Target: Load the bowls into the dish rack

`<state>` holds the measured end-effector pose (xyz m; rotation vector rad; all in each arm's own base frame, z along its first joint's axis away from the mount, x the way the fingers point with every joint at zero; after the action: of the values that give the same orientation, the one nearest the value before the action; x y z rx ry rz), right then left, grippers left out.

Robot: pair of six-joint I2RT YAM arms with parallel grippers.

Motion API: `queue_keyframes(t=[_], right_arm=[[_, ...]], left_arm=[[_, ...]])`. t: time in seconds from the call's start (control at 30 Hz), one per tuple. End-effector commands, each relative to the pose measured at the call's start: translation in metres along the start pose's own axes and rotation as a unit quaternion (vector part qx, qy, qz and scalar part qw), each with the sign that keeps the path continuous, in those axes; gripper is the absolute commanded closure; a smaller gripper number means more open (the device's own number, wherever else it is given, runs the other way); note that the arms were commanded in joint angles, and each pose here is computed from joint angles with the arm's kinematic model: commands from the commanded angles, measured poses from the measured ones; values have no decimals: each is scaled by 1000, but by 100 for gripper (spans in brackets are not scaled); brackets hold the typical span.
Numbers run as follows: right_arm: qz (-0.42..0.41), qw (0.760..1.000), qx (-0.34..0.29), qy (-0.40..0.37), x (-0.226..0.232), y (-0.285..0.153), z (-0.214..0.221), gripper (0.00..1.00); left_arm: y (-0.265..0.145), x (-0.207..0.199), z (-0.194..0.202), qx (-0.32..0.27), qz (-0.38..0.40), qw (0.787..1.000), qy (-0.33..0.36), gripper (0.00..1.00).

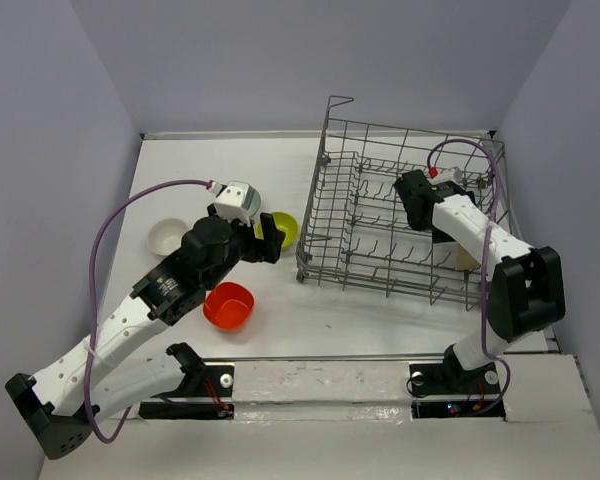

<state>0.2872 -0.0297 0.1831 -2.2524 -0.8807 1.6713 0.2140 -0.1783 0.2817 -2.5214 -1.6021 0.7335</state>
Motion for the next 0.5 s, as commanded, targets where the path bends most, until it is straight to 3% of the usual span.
queue_keyframes(t=[0.0, 0.47], right_arm=[[-35, 998, -25, 44, -9, -14, -8, 32], [-184, 973, -70, 123, -18, -53, -20, 27]], left_arm=[[1, 0, -6, -17, 5, 1000, 0, 10], [11, 29, -10, -21, -84, 996, -27, 10]])
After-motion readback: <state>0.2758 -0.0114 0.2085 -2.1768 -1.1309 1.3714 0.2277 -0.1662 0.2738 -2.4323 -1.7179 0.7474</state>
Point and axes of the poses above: each gripper's point midway between its finger pads, its own y axis out along the fingers, its own x axis along the line the jaws close on, z = x × y, the point moved 3 cm from there along -y, back along the fingers, and after that the axes turned 7 degrees about -y, right-handed, at the moved point
